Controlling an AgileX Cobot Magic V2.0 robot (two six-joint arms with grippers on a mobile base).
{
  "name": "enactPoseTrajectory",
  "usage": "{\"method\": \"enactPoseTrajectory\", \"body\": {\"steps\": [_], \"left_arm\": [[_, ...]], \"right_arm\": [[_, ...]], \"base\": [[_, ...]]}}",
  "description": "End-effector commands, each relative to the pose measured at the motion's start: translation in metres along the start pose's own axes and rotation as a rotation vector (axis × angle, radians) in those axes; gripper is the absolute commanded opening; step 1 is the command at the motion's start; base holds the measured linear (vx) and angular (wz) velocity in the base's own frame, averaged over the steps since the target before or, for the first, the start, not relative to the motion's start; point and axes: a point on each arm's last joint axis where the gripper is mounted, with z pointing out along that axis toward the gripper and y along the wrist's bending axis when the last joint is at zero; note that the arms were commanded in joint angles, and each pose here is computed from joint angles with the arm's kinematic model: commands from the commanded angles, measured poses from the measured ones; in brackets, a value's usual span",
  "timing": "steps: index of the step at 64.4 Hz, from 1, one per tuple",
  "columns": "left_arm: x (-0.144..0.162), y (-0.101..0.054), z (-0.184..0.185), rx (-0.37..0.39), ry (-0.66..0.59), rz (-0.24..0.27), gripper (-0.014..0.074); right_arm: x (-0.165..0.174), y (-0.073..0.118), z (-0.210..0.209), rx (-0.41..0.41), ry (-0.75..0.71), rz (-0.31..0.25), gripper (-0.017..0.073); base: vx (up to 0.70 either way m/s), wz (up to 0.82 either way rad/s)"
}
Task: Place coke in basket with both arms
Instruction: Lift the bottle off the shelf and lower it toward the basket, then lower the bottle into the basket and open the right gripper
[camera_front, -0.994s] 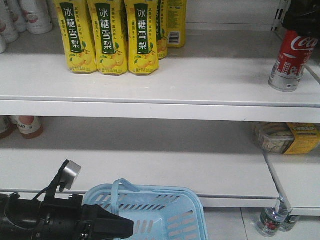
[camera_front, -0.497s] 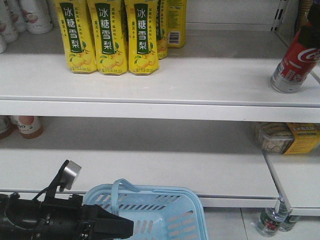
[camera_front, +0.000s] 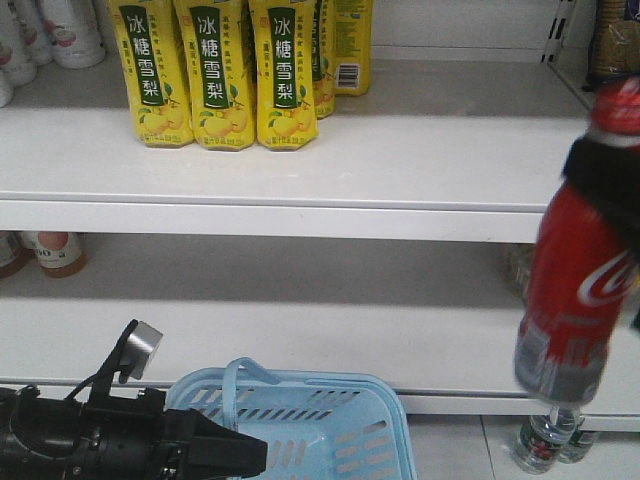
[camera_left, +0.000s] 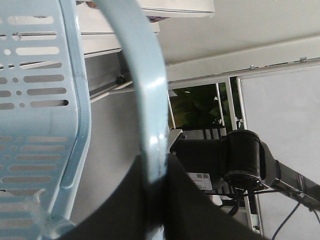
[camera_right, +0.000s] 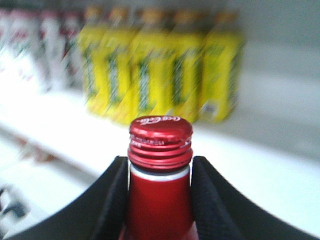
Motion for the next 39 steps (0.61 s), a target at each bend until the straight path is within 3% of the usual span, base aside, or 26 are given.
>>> {"method": "enactPoseTrajectory", "body": {"steps": [1,9,17,39], "left_arm": [[-0.005,-0.02,-0.003,0.12,-0.044,0.017,-0.0006],[-0.005,-0.02,-0.003,0.12,-0.044,0.017,-0.0006],[-0.005,-0.02,-0.003,0.12,-0.044,0.017,-0.0006],[-0.005,-0.02,-0.003,0.12,-0.044,0.017,-0.0006]], "right_arm": [[0.016,0.011,0.015,-0.077,0.023,0.036,-0.0005],[0.059,0.022,0.04,-0.131,0.139,0.058,-0.0005],[0.091,0.032,0.064,-0.154,0.201,0.123,-0.0005],[0.156,0.044,0.12,-0.094,0.405,0.203,-0.0003]], "base": [[0.0,0.0],[0.0,0.0],[0.0,0.0],[0.0,0.0]]}}
